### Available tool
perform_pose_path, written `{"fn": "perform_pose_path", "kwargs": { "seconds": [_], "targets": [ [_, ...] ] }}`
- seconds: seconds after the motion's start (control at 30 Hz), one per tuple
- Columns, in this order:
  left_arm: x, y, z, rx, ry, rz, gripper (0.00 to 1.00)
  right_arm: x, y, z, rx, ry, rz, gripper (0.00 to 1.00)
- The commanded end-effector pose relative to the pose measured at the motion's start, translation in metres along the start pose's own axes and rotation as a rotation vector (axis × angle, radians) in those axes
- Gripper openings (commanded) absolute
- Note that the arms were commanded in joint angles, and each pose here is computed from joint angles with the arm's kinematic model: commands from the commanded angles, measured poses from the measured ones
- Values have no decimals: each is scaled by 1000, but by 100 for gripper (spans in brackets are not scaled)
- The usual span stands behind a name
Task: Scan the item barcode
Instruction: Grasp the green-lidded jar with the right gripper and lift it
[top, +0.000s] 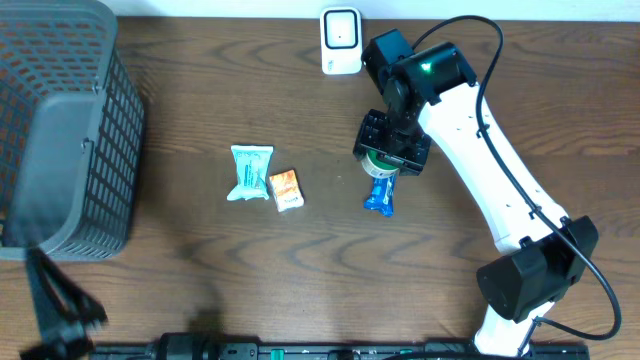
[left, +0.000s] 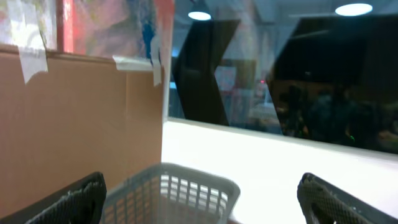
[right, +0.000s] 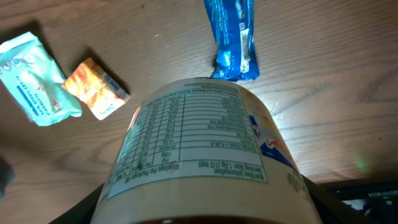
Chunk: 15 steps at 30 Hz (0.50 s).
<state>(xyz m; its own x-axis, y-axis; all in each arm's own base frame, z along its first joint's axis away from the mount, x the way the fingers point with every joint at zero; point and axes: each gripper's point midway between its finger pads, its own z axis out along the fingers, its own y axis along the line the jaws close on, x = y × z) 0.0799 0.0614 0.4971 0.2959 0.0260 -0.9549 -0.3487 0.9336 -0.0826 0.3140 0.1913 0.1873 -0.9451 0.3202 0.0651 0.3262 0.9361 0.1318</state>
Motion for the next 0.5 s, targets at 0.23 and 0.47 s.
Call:
{"fn": "perform_pose_path", "kwargs": {
  "seconds": [0.23, 0.47],
  "targets": [
    [124, -30, -19, 192, 174, 34, 98, 46, 2, -9, -70, 214, -160, 47],
    [202, -80, 6, 393, 287, -53, 98, 72, 26, -18, -233, 343, -250, 54]
  ]
}}
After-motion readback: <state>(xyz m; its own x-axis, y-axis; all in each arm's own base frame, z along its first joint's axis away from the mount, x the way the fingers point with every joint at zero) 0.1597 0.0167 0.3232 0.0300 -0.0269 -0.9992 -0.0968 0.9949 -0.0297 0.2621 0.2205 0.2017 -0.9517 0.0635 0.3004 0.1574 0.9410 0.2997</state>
